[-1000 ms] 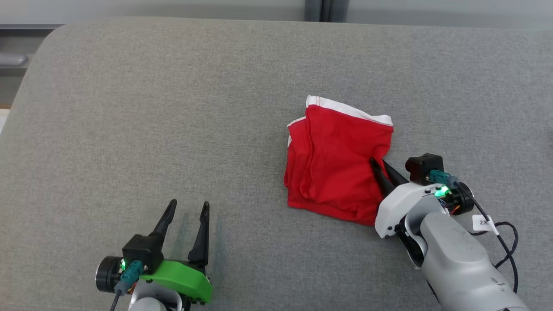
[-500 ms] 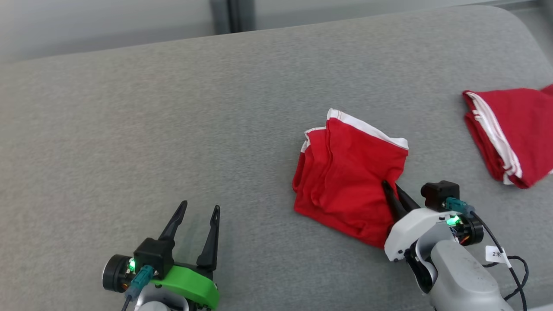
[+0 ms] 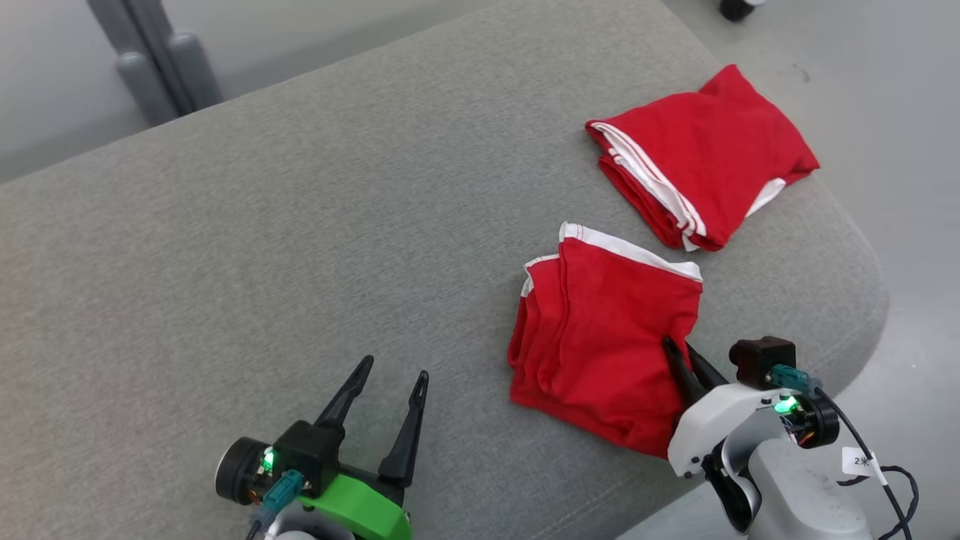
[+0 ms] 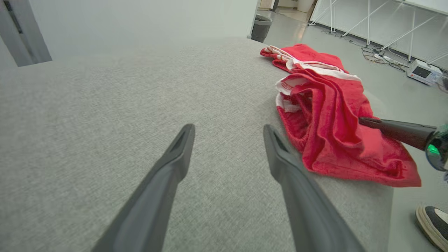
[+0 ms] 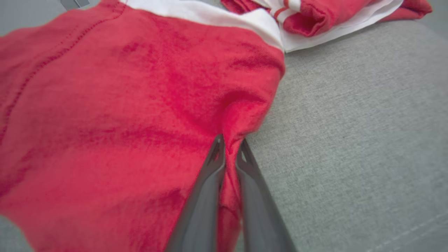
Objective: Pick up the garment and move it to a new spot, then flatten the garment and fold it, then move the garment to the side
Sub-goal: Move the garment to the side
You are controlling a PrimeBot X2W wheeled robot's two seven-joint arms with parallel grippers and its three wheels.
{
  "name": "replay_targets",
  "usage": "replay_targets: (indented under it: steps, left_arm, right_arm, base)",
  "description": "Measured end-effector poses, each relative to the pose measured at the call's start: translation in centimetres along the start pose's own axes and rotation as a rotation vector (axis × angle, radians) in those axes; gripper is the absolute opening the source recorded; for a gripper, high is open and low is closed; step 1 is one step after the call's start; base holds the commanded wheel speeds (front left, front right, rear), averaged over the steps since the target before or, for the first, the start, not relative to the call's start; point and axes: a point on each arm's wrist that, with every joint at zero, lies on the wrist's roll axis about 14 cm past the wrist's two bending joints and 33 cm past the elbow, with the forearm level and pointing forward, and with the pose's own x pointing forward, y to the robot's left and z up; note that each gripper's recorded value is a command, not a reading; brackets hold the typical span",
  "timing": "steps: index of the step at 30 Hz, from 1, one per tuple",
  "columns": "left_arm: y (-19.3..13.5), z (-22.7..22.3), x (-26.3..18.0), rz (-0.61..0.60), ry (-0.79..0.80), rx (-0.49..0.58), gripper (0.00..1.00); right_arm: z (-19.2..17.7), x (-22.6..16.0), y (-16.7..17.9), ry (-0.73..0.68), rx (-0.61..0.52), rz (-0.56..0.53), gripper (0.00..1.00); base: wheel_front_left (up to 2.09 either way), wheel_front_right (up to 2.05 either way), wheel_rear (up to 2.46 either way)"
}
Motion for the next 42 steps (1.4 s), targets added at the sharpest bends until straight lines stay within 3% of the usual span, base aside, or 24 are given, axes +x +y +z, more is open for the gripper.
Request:
replay_targets:
  steps: [5,15,17,24,25,26,27,33,42]
  left_arm:
    - [-1.8,-1.1,0.8,-0.082,0.031,-0.005,1.0]
    - [0.3,-2.0,1.0,-0.079,0.044,-0.022,1.0]
    - [1.1,-2.0,1.0,-0.075,0.044,-0.017,1.0]
    - [4.0,-1.8,0.9,-0.025,0.027,-0.02,1.0]
    - [4.4,-1.9,0.8,-0.017,0.028,-0.021,1.0]
    - [4.8,-2.0,0.6,-0.004,0.03,-0.024,1.0]
    - [5.3,-2.1,0.4,0.011,0.033,-0.027,1.0]
    - [7.6,-3.0,-0.7,0.084,0.051,-0.044,1.0]
    - [10.2,-0.6,-1.1,0.197,-0.012,-0.013,1.0]
  right_arm:
    - [1.6,0.1,-0.8,-0.032,-0.083,-0.005,0.0]
    - [12.2,7.7,0.5,-0.149,-0.437,0.037,0.0]
    - [13.9,9.2,-0.9,-0.12,-0.524,0.001,0.0]
    - [15.4,11.8,-8.2,0.059,-0.667,-0.193,0.0]
    - [15.7,11.8,-9.1,0.06,-0.66,-0.222,0.1]
    - [16.3,12.0,-10.0,0.051,-0.661,-0.25,0.45]
    - [16.8,12.3,-10.3,0.037,-0.659,-0.269,0.99]
    - [16.6,13.9,-8.0,-0.09,-0.618,-0.268,1.0]
    - [18.7,13.2,-1.0,-0.344,-0.522,-0.139,1.0]
  base:
    - [0.0,0.0,0.0]
    - [0.0,0.0,0.0]
    - [0.0,0.0,0.0]
    - [0.0,0.0,0.0]
    - [0.0,0.0,0.0]
    - [0.0,0.0,0.0]
    - [0.0,0.0,0.0]
    - [0.0,0.0,0.0]
    - [0.0,0.0,0.0]
